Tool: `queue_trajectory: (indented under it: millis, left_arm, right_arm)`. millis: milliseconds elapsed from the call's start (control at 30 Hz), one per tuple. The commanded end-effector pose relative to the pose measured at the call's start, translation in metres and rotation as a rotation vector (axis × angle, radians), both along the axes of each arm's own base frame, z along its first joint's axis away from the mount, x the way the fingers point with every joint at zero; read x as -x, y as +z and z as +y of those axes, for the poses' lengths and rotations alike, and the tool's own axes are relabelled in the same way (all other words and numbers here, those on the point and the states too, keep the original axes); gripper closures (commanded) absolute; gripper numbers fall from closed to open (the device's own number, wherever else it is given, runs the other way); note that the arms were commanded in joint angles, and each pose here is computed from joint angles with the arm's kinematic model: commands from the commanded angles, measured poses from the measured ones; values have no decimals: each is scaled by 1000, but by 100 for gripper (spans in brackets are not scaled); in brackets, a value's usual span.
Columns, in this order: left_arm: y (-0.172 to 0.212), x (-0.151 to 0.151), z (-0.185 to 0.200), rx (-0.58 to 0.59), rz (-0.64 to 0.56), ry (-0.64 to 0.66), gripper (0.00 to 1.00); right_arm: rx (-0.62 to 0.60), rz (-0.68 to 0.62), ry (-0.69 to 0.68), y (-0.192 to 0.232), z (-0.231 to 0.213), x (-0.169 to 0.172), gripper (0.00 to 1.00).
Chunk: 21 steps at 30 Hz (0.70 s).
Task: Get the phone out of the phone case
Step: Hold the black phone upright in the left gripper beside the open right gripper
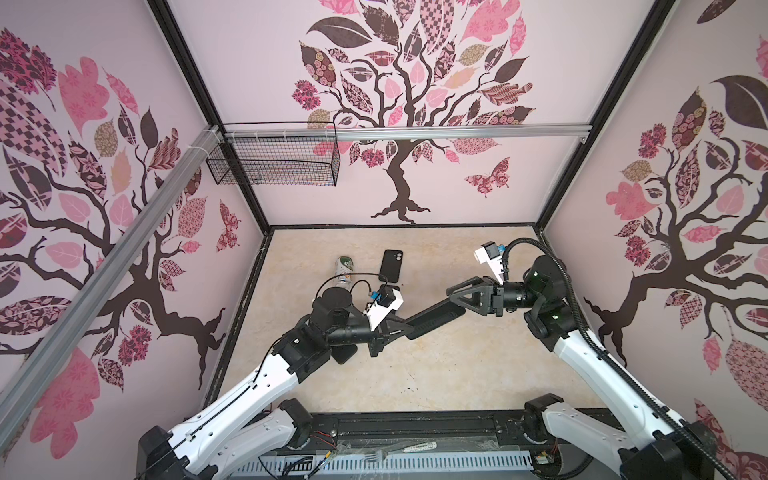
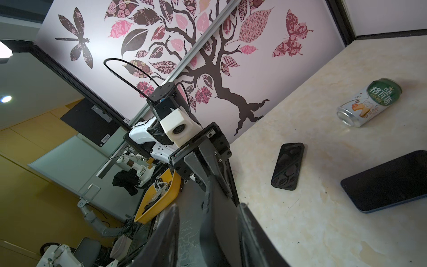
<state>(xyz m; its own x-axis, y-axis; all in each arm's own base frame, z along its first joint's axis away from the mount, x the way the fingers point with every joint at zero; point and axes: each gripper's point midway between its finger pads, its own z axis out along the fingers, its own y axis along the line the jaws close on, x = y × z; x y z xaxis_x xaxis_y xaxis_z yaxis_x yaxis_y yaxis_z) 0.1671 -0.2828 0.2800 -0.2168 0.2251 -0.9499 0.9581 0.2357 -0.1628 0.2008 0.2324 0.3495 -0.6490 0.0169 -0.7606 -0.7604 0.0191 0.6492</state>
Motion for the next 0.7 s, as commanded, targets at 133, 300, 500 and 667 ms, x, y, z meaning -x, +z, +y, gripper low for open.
queue_trajectory:
  millis: [133,300,500,667]
  left_arm:
    - [49,3,-3,95,-112,-29,100]
    - [58,5,-3,111,-125,-37,100]
    - [65,6,-3,123,-135,-46,100]
    - [71,7,-3,134,-144,-49,100]
  right_arm:
    - [1,-2,38,11,4,4,65]
    - [7,16,35,7,4,3,67]
    - [11,24,45,5,7,5,69]
    - [15,42,56,3,10,5,75]
